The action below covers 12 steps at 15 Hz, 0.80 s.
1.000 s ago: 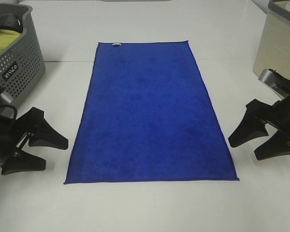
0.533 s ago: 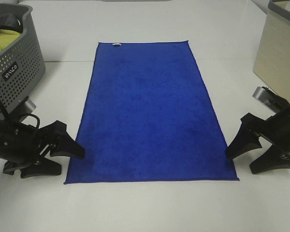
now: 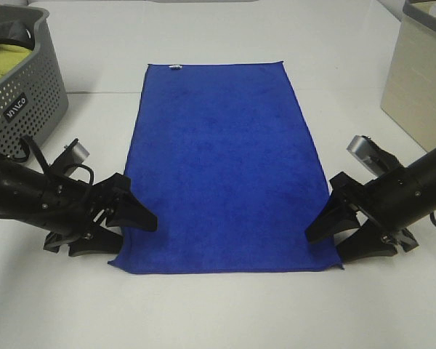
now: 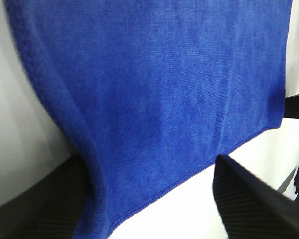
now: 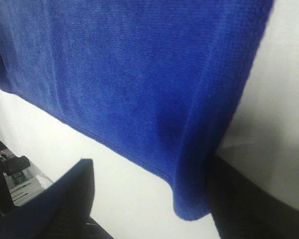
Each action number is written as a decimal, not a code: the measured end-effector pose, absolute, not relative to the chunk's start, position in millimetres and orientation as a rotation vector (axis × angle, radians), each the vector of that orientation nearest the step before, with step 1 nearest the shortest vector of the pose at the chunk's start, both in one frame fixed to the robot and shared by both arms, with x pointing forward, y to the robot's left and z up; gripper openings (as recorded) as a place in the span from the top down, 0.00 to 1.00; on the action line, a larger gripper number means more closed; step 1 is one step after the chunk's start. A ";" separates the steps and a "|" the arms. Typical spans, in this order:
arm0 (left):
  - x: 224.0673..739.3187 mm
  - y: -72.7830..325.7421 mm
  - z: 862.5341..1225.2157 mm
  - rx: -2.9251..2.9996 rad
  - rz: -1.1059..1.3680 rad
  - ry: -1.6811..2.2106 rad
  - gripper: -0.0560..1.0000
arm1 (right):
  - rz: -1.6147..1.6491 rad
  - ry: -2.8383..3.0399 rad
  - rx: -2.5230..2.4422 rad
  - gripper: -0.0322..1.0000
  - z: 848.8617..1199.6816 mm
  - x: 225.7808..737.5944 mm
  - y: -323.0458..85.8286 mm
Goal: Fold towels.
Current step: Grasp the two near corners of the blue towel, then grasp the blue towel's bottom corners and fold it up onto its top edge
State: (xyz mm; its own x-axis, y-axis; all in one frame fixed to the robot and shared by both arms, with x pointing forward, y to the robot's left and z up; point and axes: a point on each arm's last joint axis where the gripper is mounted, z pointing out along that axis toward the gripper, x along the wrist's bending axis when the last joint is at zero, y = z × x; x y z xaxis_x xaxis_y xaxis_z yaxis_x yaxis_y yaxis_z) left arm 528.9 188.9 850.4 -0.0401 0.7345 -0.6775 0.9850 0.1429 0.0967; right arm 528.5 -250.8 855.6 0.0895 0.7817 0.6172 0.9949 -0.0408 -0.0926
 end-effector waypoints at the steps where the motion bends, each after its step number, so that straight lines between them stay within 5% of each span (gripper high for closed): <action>1: 529.1 189.2 849.4 1.655 -0.537 1.831 0.38 | -0.552 -1.748 -1.870 0.39 854.6 528.9 -246.4; 3: 530.3 191.3 844.9 1.675 -0.510 1.850 0.61 | -0.535 -1.744 -1.902 0.57 851.3 529.6 -246.8; 4: 530.3 191.3 844.9 1.675 -0.510 1.850 0.61 | -0.535 -1.744 -1.902 0.57 851.3 529.6 -246.8; 6: 530.2 193.0 842.6 1.698 -0.487 1.856 0.89 | -0.519 -1.759 -1.939 0.84 848.4 530.9 -249.4; 7: 530.0 193.1 842.5 1.704 -0.487 1.853 0.94 | -0.512 -1.744 -1.954 0.95 847.4 531.1 -249.6; 12: 522.1 196.8 858.1 1.813 -0.499 1.851 0.94 | -0.485 -1.713 -1.933 0.95 849.6 526.1 -248.2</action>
State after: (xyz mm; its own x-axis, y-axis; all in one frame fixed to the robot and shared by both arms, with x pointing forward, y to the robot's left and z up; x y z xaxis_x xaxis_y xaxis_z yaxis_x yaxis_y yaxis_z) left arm 522.1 196.8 858.1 0.0096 0.8128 -0.5824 0.9955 0.0473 0.0824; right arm 526.1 -248.2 849.6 0.1414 0.8066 0.5740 0.9877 -0.0761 -0.1363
